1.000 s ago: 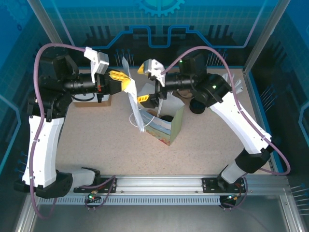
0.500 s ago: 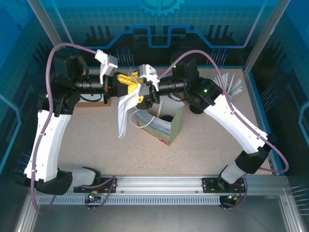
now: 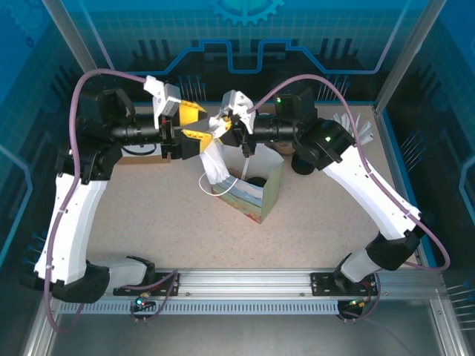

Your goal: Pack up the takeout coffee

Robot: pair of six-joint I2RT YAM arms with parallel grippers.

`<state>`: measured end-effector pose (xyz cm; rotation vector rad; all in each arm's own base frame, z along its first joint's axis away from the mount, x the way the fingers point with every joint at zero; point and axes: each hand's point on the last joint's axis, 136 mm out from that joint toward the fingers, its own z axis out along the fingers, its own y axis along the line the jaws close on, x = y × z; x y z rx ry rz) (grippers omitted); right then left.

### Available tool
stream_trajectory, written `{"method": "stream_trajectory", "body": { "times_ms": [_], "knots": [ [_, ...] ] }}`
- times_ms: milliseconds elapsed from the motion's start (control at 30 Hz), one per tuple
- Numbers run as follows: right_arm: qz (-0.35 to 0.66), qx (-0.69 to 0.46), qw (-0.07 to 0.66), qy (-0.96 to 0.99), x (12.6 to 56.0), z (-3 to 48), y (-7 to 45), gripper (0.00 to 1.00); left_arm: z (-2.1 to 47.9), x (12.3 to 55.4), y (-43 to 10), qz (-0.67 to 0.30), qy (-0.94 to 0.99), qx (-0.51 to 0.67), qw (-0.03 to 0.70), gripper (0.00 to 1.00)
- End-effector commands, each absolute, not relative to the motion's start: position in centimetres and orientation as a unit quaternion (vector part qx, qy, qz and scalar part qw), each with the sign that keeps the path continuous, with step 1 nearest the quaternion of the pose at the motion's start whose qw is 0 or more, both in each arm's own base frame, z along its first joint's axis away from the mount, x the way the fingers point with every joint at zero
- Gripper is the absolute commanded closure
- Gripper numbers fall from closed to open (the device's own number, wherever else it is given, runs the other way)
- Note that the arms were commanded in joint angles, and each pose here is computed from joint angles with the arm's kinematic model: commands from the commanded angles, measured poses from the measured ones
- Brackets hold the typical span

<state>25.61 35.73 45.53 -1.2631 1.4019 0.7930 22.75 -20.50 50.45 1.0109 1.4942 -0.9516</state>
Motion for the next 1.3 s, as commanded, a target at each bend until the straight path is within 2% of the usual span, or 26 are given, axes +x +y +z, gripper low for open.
{"method": "stream_trajectory", "body": {
  "times_ms": [0, 167, 367, 600, 767, 900, 1133, 1200, 1267],
  "knots": [
    [0.268, -0.475, 0.536, 0.644, 28.0, 45.0, 32.7, 1.0, 51.9, 22.2, -18.4, -0.331, 0.634, 0.378, 0.588, 0.26],
    [0.273, -0.42, 0.502, 0.705, 29.5, 43.4, 30.8, 1.0, 49.6, 22.1, -15.2, -0.283, 0.685, 0.28, 0.61, 0.25],
    [0.27, -0.352, 0.449, 0.776, 30.0, 40.1, 30.6, 1.0, 44.4, 21.9, -13.2, -0.262, 0.736, 0.211, 0.588, 0.25],
    [0.18, -0.306, 0.43, 0.83, 32.6, 35.4, 29.5, 1.0, 40.7, 22.5, -12.5, -0.253, 0.772, 0.175, 0.555, 0.25],
    [0.05, -0.292, 0.431, 0.852, 33.7, 32.8, 27.6, 1.0, 39.7, 23.2, -12.6, -0.258, 0.782, 0.166, 0.542, 0.25],
    [0.0, -0.298, 0.402, 0.866, 33.3, 30.8, 27.1, 1.0, 39.5, 23.4, -12.7, -0.259, 0.785, 0.166, 0.538, 0.25],
    [-0.046, -0.377, 0.332, 0.863, 31.4, 25.9, 28.6, 0.99, 39.2, 23.4, -12.6, -0.257, 0.787, 0.164, 0.536, 0.25],
    [-0.022, -0.396, 0.311, 0.864, 30.8, 24.7, 29.6, 0.96, 39.1, 23.4, -12.7, -0.258, 0.788, 0.164, 0.534, 0.25],
    [-0.017, -0.407, 0.291, 0.866, 30.5, 23.5, 30.1, 0.86, 38.9, 23.5, -12.6, -0.257, 0.79, 0.162, 0.532, 0.25]
  ]
}}
